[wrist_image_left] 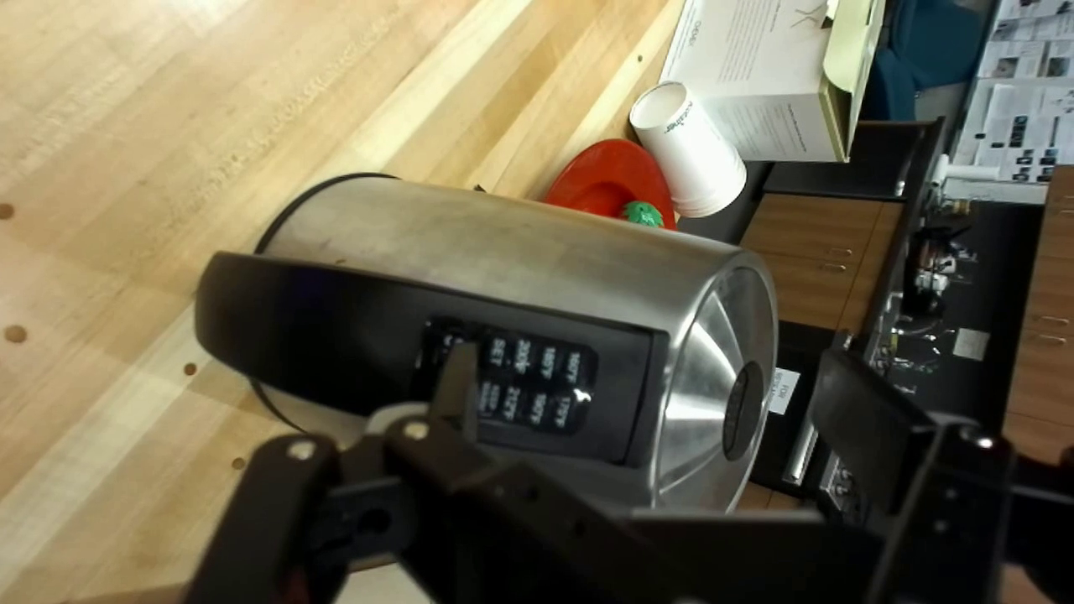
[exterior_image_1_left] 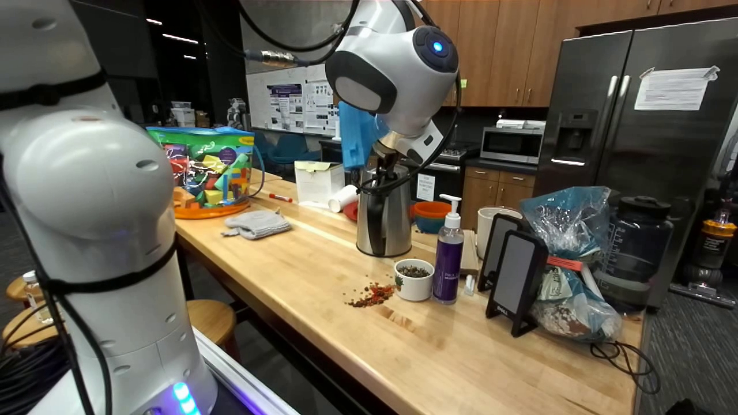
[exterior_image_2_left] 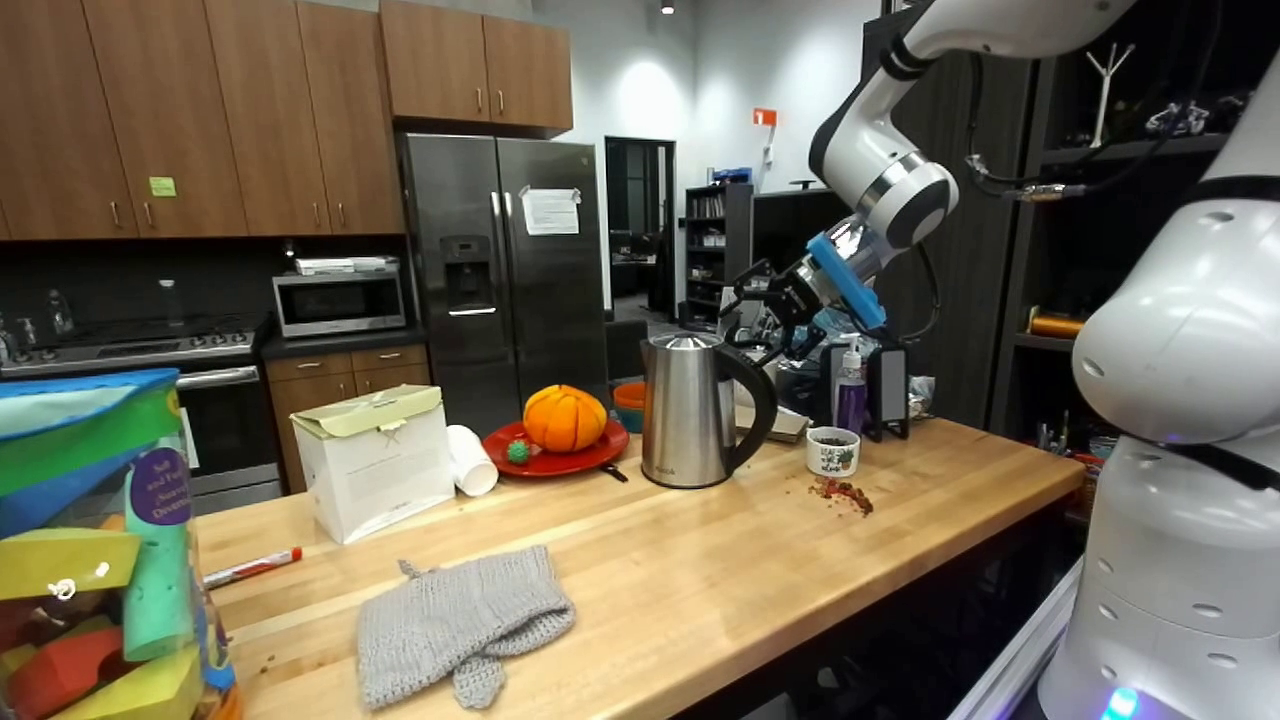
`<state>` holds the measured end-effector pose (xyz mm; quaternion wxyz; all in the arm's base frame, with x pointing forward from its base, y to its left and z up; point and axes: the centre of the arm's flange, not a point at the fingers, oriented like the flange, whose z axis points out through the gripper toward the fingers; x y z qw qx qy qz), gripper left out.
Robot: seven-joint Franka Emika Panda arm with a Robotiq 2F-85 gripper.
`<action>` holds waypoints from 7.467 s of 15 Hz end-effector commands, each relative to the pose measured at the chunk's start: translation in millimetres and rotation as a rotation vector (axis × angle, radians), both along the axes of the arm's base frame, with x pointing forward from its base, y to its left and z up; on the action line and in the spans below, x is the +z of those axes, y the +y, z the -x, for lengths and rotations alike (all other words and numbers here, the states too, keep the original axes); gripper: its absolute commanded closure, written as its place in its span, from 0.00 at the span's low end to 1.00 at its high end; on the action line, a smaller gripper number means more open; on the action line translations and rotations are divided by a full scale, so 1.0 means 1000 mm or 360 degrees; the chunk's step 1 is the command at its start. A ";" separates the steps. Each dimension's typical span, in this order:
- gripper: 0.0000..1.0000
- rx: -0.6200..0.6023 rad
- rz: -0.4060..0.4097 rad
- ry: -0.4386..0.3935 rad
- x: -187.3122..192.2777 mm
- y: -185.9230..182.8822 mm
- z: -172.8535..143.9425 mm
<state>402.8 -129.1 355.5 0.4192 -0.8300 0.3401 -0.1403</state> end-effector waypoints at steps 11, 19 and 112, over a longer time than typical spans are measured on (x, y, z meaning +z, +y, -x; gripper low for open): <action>0.00 -0.0024 0.0014 -0.0055 0.012 -0.006 0.008; 0.00 0.0003 0.0014 -0.0061 0.012 0.000 0.012; 0.00 0.0399 0.0176 -0.1053 0.058 -0.041 0.078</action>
